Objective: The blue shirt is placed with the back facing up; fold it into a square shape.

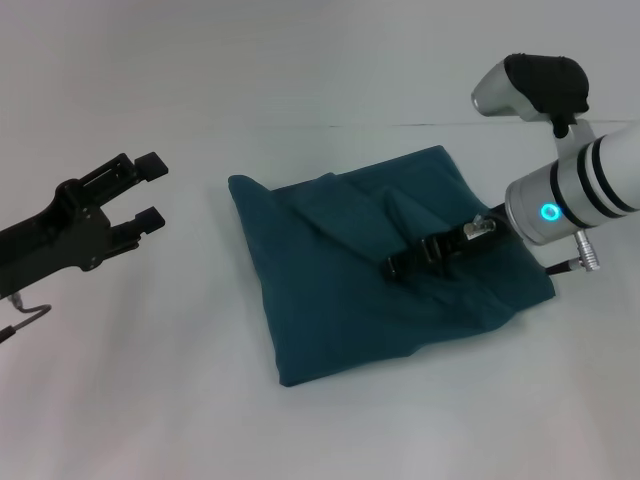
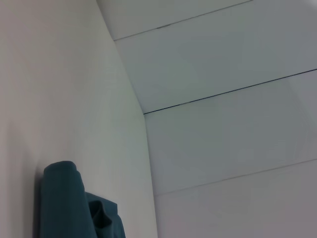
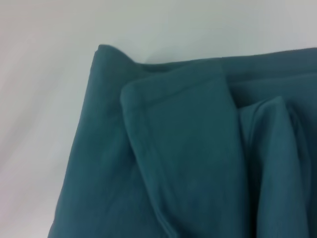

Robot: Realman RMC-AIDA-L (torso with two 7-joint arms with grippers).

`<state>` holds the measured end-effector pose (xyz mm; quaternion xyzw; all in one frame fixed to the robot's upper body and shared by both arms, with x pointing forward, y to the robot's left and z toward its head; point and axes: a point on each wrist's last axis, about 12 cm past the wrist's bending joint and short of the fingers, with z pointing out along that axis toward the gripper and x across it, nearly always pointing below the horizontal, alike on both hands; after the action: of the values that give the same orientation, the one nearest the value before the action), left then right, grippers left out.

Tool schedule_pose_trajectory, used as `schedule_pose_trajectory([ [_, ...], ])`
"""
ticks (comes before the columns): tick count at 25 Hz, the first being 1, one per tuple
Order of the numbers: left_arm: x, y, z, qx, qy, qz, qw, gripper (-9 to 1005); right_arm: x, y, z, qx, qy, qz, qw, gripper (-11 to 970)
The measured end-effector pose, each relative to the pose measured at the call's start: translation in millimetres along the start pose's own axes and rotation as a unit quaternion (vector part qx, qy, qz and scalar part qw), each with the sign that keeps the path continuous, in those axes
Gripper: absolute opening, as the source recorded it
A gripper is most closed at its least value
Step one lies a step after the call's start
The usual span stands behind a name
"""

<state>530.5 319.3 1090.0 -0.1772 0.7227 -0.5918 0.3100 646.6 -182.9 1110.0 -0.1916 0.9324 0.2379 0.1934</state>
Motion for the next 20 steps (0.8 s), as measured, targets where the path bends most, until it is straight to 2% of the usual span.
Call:
schedule_pose_trajectory([
  [5, 0.4, 2.5, -1.6, 0.003, -0.008, -0.007, 1.0, 934, -0.3, -2.6, -1.8, 0.007, -0.002, 0.004, 1.0, 774],
  [15, -0.6, 2.4, -2.6, 0.003, -0.01, -0.006, 1.0, 933, 1.1, -4.7, -2.7, 0.009, 0.0, 0.003, 1.0, 556],
  [20, -0.6, 2.4, -2.6, 0.003, -0.01, -0.006, 1.0, 933, 3.5, -8.1, -3.7, 0.01, -0.001, 0.01, 1.0, 352],
])
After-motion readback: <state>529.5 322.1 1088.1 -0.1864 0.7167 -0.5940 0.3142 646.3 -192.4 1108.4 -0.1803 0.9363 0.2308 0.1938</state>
